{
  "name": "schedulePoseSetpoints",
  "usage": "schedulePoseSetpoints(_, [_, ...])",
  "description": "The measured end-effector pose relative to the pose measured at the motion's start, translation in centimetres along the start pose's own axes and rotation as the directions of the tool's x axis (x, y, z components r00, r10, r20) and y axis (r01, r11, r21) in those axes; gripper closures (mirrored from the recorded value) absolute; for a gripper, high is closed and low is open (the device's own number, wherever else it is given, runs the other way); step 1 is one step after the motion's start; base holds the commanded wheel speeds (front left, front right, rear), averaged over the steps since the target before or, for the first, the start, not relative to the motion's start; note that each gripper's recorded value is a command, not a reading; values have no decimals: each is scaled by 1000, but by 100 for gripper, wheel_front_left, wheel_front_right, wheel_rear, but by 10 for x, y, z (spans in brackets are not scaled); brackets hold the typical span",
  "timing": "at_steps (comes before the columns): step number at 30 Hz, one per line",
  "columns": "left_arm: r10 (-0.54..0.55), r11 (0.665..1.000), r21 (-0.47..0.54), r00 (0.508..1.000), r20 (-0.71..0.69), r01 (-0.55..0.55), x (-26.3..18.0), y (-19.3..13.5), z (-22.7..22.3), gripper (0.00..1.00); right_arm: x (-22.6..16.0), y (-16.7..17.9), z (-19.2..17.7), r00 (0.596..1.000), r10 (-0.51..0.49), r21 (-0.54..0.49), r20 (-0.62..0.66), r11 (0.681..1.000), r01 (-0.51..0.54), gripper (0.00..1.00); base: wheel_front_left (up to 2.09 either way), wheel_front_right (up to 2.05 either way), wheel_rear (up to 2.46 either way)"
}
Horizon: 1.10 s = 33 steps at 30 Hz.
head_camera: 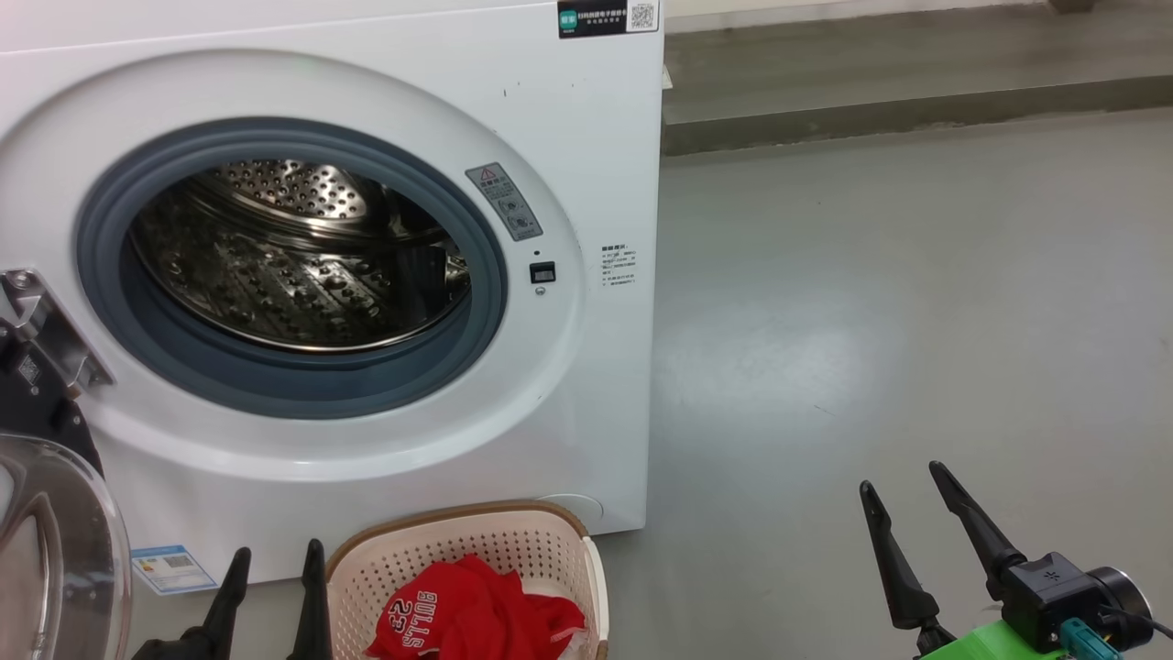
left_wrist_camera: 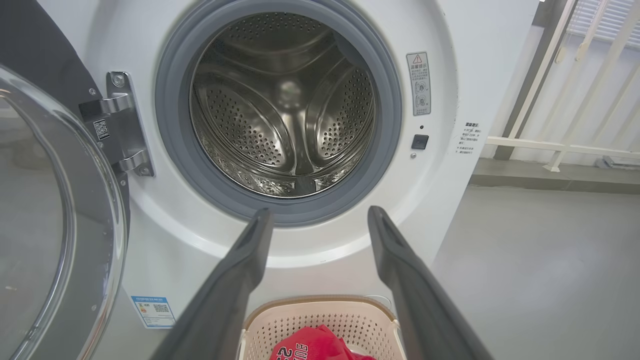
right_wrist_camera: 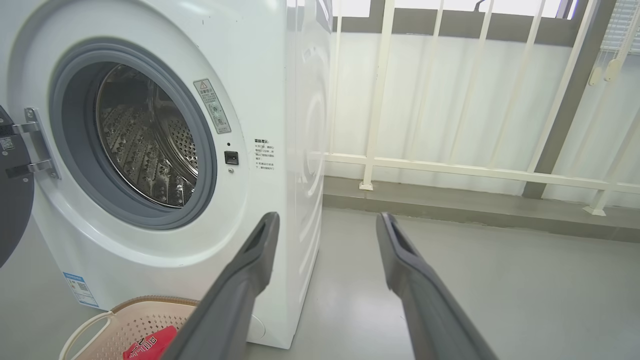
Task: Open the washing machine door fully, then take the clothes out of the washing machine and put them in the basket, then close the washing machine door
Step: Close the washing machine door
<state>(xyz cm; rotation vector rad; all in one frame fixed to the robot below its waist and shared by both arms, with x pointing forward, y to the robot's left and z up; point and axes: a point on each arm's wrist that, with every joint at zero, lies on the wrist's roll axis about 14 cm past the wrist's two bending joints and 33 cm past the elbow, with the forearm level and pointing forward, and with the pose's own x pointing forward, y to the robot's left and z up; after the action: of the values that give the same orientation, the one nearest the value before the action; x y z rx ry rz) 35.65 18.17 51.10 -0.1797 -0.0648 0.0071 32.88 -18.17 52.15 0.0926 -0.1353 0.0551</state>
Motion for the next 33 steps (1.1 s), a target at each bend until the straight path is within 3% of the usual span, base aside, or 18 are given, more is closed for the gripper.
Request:
schedulePoseSetpoints(20, [-9,1000,0,1000,2,9,1,-3,2,0,-1,6,-8,1000,20,7,-24,1000,-20,0,-138,138,0])
schedulePoseSetpoints(33, [-13,1000,7,1000,13,13,0,-3,6,0,1,9,-10,999,27,18,-30,999,-26,0,-24,24,0])
